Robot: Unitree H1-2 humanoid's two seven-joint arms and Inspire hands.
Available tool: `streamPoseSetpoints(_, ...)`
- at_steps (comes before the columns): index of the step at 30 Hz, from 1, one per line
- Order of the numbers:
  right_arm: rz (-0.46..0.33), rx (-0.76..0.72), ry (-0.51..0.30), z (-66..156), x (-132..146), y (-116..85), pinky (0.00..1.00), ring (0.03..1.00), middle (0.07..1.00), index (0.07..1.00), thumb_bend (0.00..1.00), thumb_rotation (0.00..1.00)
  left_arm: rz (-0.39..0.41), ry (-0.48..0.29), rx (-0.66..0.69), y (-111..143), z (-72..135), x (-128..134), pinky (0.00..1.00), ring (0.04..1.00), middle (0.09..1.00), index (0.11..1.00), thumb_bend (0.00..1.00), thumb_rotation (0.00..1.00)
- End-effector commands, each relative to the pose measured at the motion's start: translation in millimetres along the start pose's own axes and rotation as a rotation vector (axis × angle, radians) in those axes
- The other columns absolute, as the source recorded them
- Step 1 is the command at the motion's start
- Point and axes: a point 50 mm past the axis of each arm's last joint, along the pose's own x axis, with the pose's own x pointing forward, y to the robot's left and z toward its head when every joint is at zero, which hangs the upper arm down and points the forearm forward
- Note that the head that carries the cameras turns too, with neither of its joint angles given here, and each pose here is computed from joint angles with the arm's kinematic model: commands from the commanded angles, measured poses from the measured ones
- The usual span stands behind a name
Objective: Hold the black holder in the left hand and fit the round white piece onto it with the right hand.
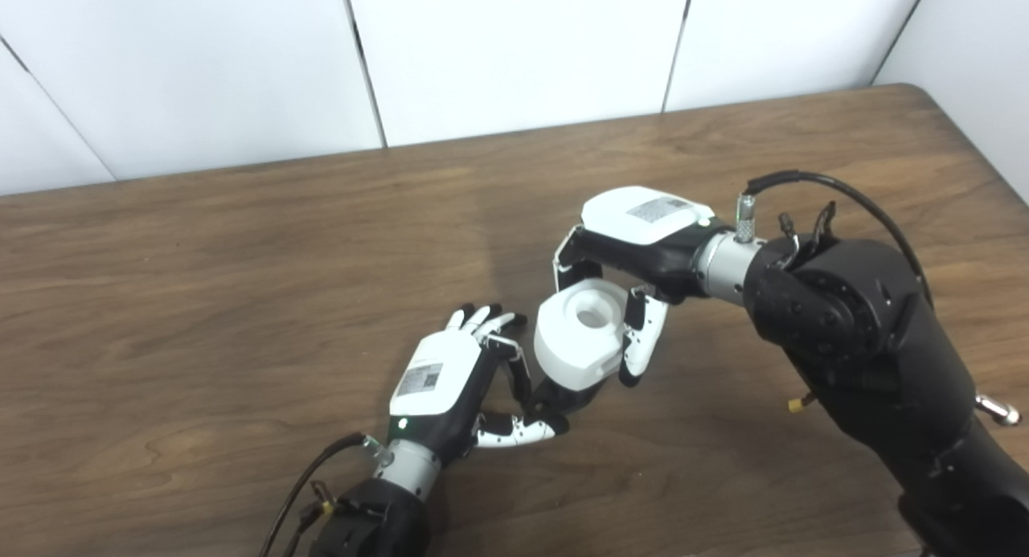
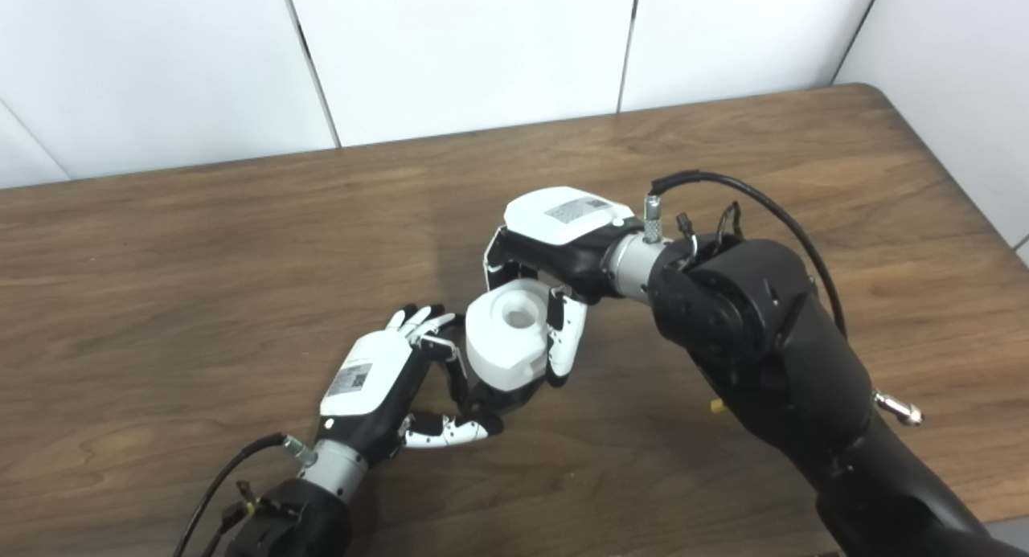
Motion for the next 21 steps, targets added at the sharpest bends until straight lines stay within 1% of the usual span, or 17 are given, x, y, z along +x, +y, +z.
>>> streamPoseSetpoints(1,0.069,-0.04,-0.003,3,-6,-4,0.95,0.598,0.463,0.505,0.53,0.01,-0.052,-0.001,0.013,-7,4,2,1.0,0.948,0.868,0.489,0.51,0.06)
streamPoseSetpoints(5,0.083,-0.032,-0.009,4,-4,0,0.93,0.598,0.464,0.505,0.53,0.01,-0.053,0.001,0.009,-7,5,2,1.0,0.948,0.869,0.489,0.51,0.06)
streamPoseSetpoints(9,0.095,-0.027,-0.007,3,-2,2,0.98,0.633,0.484,0.489,0.53,0.01,-0.049,-0.002,0.009,-7,6,3,1.0,0.943,0.867,0.489,0.51,0.06)
streamPoseSetpoints(13,0.097,-0.026,-0.003,3,-2,4,1.0,0.661,0.493,0.481,0.53,0.01,-0.049,-0.001,0.009,-7,6,3,1.0,0.943,0.867,0.489,0.51,0.06)
streamPoseSetpoints(18,0.101,-0.027,0.0,5,-2,7,1.0,0.648,0.498,0.476,0.53,0.01,-0.052,0.002,0.008,-7,6,3,1.0,0.946,0.87,0.49,0.51,0.06)
streamPoseSetpoints(21,0.105,-0.025,0.001,6,-2,10,0.99,0.619,0.471,0.498,0.53,0.01,-0.053,0.002,0.007,-7,7,3,1.0,0.949,0.872,0.49,0.51,0.06)
